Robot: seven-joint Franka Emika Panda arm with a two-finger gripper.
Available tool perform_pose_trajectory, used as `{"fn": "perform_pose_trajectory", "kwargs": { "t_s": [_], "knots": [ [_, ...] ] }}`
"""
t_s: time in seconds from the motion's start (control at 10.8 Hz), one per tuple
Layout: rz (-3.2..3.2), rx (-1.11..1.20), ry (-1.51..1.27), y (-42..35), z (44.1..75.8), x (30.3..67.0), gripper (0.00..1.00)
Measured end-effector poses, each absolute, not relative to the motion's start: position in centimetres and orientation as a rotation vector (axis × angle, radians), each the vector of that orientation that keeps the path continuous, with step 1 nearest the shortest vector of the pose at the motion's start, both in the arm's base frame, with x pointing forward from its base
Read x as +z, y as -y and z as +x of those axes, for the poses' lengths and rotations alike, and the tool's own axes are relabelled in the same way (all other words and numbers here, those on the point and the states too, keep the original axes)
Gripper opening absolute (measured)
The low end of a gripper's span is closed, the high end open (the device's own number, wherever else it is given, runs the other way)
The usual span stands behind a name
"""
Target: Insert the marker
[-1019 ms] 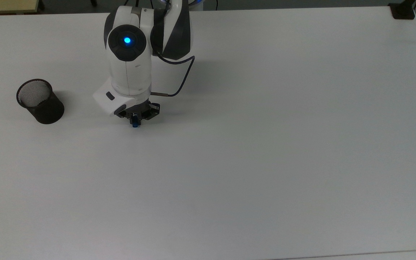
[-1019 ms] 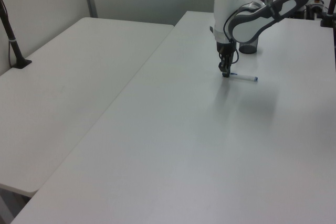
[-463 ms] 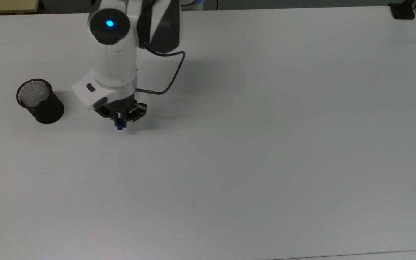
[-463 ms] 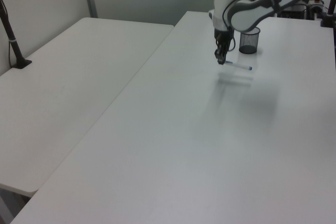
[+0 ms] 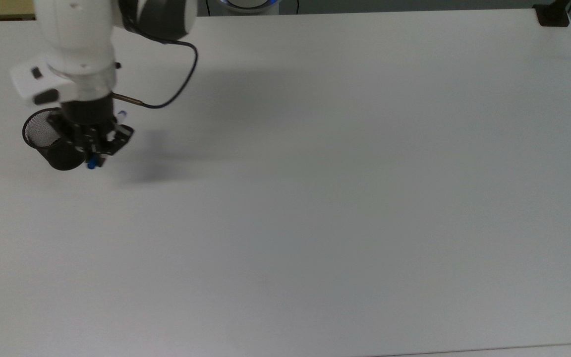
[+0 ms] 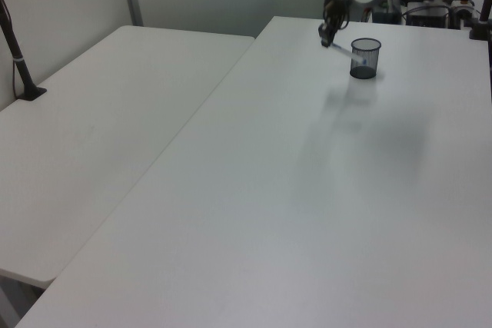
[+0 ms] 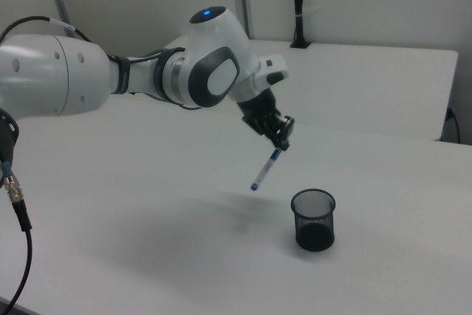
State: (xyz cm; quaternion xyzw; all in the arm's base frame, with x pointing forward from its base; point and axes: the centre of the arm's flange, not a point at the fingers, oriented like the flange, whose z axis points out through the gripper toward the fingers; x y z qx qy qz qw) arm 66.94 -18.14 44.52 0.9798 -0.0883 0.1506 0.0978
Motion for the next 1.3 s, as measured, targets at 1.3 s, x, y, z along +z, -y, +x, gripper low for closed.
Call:
{"fn": "perform_pose_trajectory", "kwargs": {
  "t_s": [1.3],
  "knots": [
    [2.702, 0.954, 0.460, 28.8, 61.9, 42.3, 0.21]
  ]
}}
